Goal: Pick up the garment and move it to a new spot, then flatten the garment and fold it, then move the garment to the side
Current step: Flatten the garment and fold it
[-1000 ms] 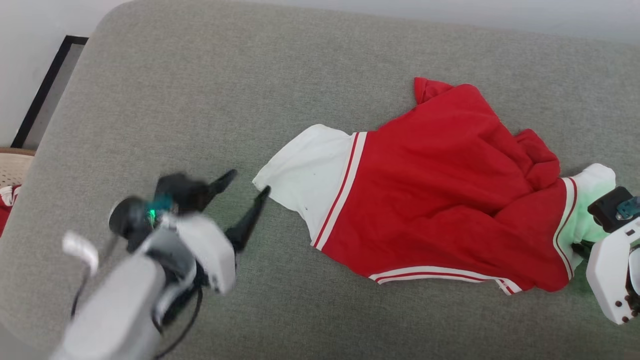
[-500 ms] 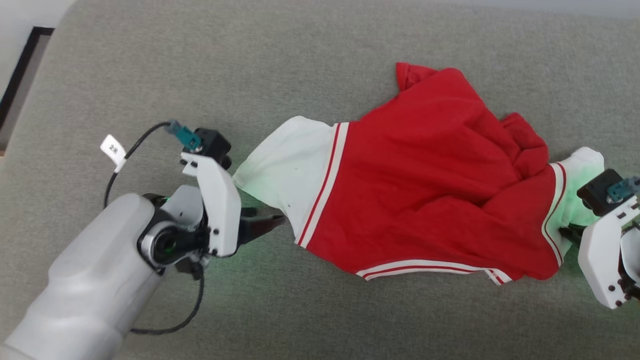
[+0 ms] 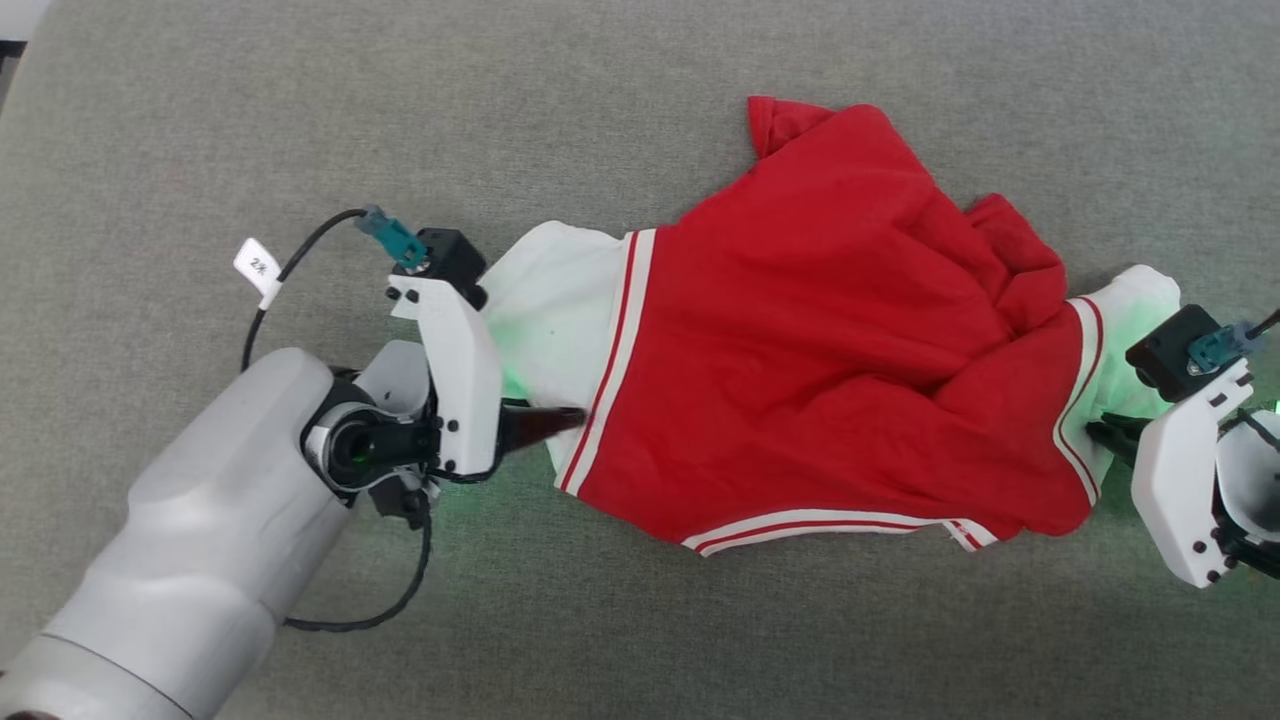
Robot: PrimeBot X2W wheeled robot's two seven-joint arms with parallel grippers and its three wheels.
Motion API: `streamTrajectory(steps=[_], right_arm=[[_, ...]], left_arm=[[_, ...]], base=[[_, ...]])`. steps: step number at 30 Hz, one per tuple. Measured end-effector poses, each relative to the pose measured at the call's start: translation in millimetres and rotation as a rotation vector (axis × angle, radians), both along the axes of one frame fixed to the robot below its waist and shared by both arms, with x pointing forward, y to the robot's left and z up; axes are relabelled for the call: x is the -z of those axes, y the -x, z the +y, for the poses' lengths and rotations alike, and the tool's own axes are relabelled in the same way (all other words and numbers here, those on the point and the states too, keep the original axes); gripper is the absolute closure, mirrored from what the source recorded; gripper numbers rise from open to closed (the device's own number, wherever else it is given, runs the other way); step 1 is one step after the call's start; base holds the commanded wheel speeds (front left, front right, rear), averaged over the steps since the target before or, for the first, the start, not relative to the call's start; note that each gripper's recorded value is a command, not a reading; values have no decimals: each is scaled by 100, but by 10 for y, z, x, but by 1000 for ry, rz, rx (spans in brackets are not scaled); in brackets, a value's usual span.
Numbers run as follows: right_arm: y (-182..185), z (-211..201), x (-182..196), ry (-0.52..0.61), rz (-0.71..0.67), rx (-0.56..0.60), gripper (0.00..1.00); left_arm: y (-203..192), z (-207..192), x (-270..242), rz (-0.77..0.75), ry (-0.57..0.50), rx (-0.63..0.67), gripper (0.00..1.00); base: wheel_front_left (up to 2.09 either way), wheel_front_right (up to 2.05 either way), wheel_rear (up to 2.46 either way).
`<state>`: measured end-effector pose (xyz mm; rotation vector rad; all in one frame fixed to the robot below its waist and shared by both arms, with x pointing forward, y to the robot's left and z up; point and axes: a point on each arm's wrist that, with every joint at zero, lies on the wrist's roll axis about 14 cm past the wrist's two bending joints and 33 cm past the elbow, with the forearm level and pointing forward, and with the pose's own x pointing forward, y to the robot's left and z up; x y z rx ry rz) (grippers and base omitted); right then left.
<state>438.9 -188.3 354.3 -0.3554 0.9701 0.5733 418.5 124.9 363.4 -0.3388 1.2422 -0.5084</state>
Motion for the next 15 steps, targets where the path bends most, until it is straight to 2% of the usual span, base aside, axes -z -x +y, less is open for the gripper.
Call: streamTrajectory(steps=[2,3,4,11,15], right_arm=[[2,-3,-1,-4,-3,5,100],[1,-3,-2,-6,-5,8,100],[-2,-2,-8,-8,-8,9,100],[-9,18,-86,-37,-53,22,100],[-68,25,-244,-82,-127,50,100]], left_arm=[[-6,34,41,9,-20,3,78],[-10,42,51,10,-27,9,95],[-15,33,56,9,-22,4,100],[-37,-23,-23,-22,27,-37,100],[-101,-58,-190,-108,80,-82,100]], base=[[0,0,0],[0,0,0],[0,0,0],[0,0,0],[0,0,0]])
